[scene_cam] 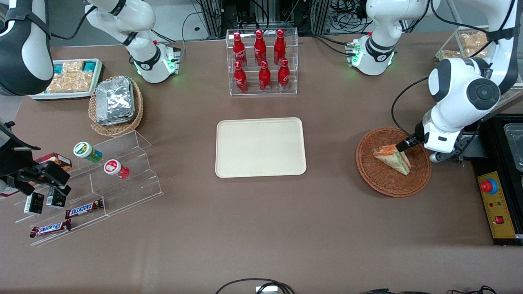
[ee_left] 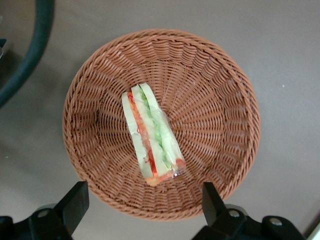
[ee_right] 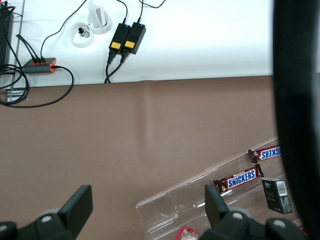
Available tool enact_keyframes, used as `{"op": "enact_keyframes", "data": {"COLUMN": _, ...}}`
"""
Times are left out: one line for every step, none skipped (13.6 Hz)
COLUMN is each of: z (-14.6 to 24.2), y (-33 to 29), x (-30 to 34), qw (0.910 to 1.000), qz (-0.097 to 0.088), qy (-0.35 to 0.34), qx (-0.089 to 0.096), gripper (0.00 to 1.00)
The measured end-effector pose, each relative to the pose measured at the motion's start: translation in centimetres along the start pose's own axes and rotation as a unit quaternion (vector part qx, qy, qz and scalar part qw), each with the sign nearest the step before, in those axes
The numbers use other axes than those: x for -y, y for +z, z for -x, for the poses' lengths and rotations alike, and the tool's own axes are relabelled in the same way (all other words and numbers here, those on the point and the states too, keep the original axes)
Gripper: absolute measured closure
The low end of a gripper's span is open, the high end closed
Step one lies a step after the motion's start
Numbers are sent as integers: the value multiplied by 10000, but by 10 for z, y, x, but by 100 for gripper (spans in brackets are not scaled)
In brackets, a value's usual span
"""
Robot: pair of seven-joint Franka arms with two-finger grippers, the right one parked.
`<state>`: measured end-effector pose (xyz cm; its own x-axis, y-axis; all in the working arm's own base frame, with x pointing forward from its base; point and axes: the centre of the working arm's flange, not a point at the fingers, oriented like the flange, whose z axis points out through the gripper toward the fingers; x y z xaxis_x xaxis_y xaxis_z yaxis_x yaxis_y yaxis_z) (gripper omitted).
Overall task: Place sandwich from basket to tray
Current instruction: 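Move the left gripper over the sandwich in the wicker basket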
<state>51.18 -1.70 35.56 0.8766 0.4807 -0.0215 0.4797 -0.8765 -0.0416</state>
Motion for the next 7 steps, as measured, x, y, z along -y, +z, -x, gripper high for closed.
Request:
{"op": "enact_keyframes", "data": {"z": 0, "y": 8, "x": 5, "qw": 9998, "qz": 42, "qy": -171, "qx": -58, "gripper": 0}}
{"op": "enact_keyframes", "data": {"z": 1, "y": 15, "x": 8, "qw": 9994, "qz": 61, "qy": -330, "qx": -78, "gripper": 0}}
{"op": "enact_keyframes", "data": {"z": 1, "y": 22, "x": 10, "qw": 9988, "qz": 75, "qy": -467, "qx": -90, "gripper": 0}}
{"op": "enact_keyframes", "data": {"z": 1, "y": 28, "x": 10, "qw": 9981, "qz": 91, "qy": -602, "qx": -103, "gripper": 0}}
{"op": "enact_keyframes", "data": {"z": 0, "y": 35, "x": 9, "qw": 9972, "qz": 98, "qy": -741, "qx": -98, "gripper": 0}}
{"op": "enact_keyframes", "data": {"z": -1, "y": 43, "x": 8, "qw": 9959, "qz": 104, "qy": -889, "qx": -92, "gripper": 0}}
{"op": "enact_keyframes", "data": {"z": -2, "y": 53, "x": 7, "qw": 9946, "qz": 123, "qy": -1022, "qx": -101, "gripper": 0}}
